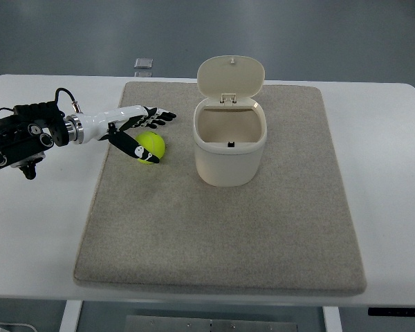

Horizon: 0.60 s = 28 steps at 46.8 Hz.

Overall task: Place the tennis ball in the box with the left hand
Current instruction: 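Wrap the left hand fingers around the tennis ball and close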

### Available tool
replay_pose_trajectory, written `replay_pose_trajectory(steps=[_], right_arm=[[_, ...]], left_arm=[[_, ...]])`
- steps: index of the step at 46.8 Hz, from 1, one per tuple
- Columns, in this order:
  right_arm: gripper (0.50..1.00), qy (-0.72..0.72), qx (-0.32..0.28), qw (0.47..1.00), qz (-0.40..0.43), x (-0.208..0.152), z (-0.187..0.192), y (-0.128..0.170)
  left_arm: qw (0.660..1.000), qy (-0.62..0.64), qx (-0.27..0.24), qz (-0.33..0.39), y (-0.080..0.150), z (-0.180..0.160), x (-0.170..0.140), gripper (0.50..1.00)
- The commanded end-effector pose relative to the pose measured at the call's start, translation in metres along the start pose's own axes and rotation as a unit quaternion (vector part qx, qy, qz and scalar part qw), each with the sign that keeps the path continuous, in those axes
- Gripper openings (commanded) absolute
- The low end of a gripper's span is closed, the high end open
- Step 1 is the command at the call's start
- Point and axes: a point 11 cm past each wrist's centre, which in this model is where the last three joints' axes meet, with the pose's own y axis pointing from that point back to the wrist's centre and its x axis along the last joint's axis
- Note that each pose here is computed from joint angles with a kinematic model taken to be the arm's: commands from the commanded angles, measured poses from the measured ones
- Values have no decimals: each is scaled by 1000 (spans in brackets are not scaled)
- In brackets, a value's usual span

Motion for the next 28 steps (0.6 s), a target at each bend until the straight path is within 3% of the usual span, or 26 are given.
replay_pose_trajectory(steps=[1, 28], right_arm=[[938, 0, -1, 1000, 0, 0, 1, 0], [938, 0, -1, 1000, 0, 0, 1, 0]], left_arm=[[1000, 1, -3, -3, -3, 2, -3, 975], [1000, -25, 7, -11, -2, -3, -6, 969]])
